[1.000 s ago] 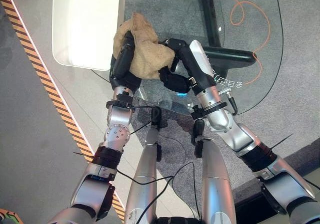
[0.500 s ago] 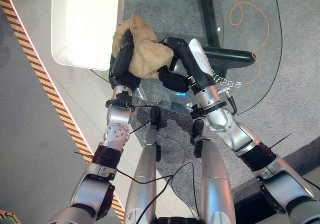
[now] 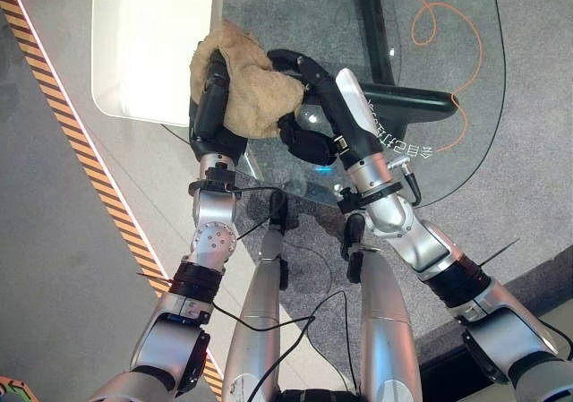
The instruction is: Wipe the table with a cloth and put it in the basket.
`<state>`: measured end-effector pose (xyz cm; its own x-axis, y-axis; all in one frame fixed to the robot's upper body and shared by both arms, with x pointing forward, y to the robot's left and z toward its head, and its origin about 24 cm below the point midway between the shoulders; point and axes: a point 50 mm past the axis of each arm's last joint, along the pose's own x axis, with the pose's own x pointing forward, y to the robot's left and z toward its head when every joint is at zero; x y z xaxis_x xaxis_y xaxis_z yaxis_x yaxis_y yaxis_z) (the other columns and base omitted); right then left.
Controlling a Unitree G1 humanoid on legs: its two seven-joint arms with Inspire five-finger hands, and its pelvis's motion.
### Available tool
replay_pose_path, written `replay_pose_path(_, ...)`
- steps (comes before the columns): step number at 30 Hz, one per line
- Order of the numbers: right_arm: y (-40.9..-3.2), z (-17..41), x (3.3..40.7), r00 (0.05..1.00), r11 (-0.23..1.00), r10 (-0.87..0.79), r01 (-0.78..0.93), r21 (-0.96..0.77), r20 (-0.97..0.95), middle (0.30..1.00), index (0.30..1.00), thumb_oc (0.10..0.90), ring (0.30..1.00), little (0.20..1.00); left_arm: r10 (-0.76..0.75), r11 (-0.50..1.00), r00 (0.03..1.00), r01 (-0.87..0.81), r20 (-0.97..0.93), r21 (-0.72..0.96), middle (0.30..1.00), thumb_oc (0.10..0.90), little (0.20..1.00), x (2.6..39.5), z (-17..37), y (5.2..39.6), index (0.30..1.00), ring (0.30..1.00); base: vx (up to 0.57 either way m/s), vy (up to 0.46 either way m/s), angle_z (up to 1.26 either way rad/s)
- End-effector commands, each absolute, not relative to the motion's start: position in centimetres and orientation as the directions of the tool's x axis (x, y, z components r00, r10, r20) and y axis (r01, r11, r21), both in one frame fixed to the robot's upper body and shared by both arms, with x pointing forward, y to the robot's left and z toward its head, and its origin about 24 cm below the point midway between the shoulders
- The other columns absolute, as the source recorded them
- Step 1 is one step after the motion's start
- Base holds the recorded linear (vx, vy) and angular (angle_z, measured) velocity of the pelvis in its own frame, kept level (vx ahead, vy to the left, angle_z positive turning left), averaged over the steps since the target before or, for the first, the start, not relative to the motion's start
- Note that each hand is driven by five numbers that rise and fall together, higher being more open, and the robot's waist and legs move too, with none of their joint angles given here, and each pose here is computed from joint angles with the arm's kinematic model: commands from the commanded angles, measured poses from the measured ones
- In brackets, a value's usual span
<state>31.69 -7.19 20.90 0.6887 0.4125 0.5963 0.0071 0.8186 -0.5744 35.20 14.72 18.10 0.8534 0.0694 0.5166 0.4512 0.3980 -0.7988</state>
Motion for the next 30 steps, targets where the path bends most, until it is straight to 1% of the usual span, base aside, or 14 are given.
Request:
replay_pose_path(1, -4.6, 28.3, 28.3, 0.392, 0.902, 0.403, -0.016, -0.432, 0.827, 0.900, 0.900, 0.800, 0.900, 0.900, 0.184, 0.408, 0.648, 0.634, 0.739, -0.657, 0.300, 0.100, 0.200, 34.0, 24.1, 16.0, 0.300, 0.300, 0.00, 0.000, 0.00)
replay_pose_path(6, -4.6, 28.5, 28.3, 0.390, 0.903, 0.398, -0.010, -0.429, 0.830, 0.900, 0.900, 0.800, 0.900, 0.900, 0.281, 0.412, 0.636, 0.596, 0.719, -0.689, 0.300, 0.100, 0.200, 33.8, 24.3, 16.9, 0.300, 0.300, 0.00, 0.000, 0.00)
replay_pose_path(19, -4.5, 28.4, 28.7, 0.408, 0.907, 0.387, -0.005, -0.421, 0.827, 0.900, 0.900, 0.800, 0.900, 0.900, 0.409, 0.412, 0.618, 0.531, 0.671, -0.740, 0.300, 0.100, 0.200, 33.5, 24.6, 17.8, 0.300, 0.300, 0.00, 0.000, 0.00)
replay_pose_path(26, -4.9, 28.1, 29.2, 0.437, 0.911, 0.364, 0.014, -0.411, 0.822, 0.900, 0.900, 0.800, 0.900, 0.900, 0.493, 0.428, 0.580, 0.487, 0.648, -0.761, 0.300, 0.100, 0.200, 33.2, 25.3, 18.9, 0.300, 0.300, 0.00, 0.000, 0.00)
replay_pose_path(30, -5.5, 27.8, 29.7, 0.460, 0.916, 0.321, 0.073, -0.395, 0.828, 0.900, 0.900, 0.800, 0.900, 0.900, 0.524, 0.459, 0.549, 0.462, 0.652, -0.758, 0.300, 0.100, 0.200, 33.0, 25.6, 19.4, 0.300, 0.300, 0.00, 0.000, 0.00)
